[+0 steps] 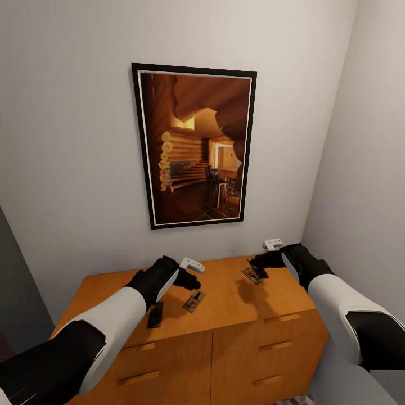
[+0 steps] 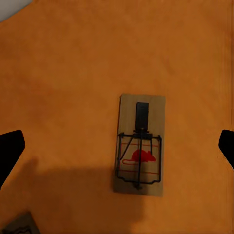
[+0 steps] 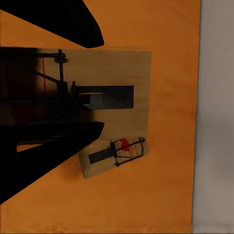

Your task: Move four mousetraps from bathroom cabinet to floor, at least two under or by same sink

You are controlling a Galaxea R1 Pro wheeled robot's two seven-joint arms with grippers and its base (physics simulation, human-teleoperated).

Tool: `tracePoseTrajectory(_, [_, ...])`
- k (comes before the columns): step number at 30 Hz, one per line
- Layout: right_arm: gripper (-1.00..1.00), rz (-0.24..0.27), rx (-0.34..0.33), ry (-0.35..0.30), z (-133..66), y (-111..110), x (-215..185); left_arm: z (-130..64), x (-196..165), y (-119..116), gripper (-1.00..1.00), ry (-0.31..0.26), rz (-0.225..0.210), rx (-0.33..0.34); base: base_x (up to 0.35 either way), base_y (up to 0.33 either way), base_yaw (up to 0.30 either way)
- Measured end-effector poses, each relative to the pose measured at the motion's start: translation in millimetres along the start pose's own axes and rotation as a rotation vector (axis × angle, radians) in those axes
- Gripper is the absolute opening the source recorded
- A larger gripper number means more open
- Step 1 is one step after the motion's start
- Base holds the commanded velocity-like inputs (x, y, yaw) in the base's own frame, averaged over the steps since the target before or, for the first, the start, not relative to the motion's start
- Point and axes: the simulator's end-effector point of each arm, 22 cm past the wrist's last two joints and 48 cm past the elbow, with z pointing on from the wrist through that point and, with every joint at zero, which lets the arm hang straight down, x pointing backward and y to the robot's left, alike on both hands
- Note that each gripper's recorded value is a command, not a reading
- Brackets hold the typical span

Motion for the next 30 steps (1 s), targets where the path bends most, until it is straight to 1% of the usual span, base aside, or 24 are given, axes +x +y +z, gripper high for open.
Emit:
tracePoseTrajectory(2, [-1.0, 0.015, 0.042, -0.01, -2.5, -10, -5, -0.7, -2, 0, 1.0, -0.005, 0.002, 0.0, 0.0, 0.0, 0.0])
tracePoseTrajectory(3, [-1.0, 0.033, 0.081, -0.018, -4.5, -21, -7, -0.9, -2, 0, 1.0, -0.006, 0.005, -0.002, 0.0, 0.0, 0.0])
tracePoseTrajectory(4, [-1.0, 0.045, 0.103, -0.023, -5.7, -27, -8, -0.9, -3, 0, 1.0, -0.006, 0.008, -0.003, 0.0, 0.0, 0.0])
tracePoseTrajectory(6, [-1.0, 0.091, 0.198, -0.036, -11.0, -51, -10, -0.9, -3, 0, 1.0, -0.005, 0.017, -0.007, 0.0, 0.0, 0.0])
tracePoseTrajectory(8, [-1.0, 0.113, 0.255, -0.042, -13.0, -60, -12, -0.8, -3, -1, 1.0, -0.005, 0.022, -0.01, 0.0, 0.0, 0.0])
tracePoseTrajectory(9, [-1.0, 0.122, 0.281, -0.042, -12.9, -59, -13, -0.8, -3, -1, 1.0, -0.005, 0.025, -0.01, 0.0, 0.0, 0.0])
tracePoseTrajectory(12, [-1.0, 0.13, 0.311, -0.032, -12.9, -50, -17, -0.8, -3, -1, 1.0, -0.004, 0.027, -0.011, 0.0, 0.0, 0.0])
tracePoseTrajectory(13, [-1.0, 0.135, 0.318, -0.024, -13.8, -43, -20, -0.9, -3, -1, 1.0, -0.004, 0.027, -0.012, 0.0, 0.0, 0.0])
tracePoseTrajectory(16, [-1.0, 0.139, 0.323, 0.003, -18.9, -30, -26, -0.9, -3, 0, 1.0, -0.004, 0.029, -0.013, 0.0, 0.0, 0.0])
tracePoseTrajectory(18, [-1.0, 0.14, 0.326, 0.013, -21.9, -27, -29, -0.9, -3, 0, 1.0, -0.004, 0.029, -0.013, 0.0, 0.0, 0.0])
tracePoseTrajectory(24, [-1.0, 0.129, 0.348, 0.041, -28.4, -25, -31, -0.8, -3, 0, 1.0, -0.004, 0.029, -0.015, 0.0, 0.0, 0.0])
tracePoseTrajectory(27, [-1.0, 0.138, 0.374, 0.061, -36.0, -28, -32, -0.9, -3, 0, 1.0, -0.004, 0.029, -0.015, 0.0, 0.0, 0.0])
tracePoseTrajectory(30, [-1.0, 0.149, 0.38, 0.078, -41.6, -28, -32, -0.9, -3, 0, 1.0, -0.005, 0.029, -0.015, 0.0, 0.0, 0.0])
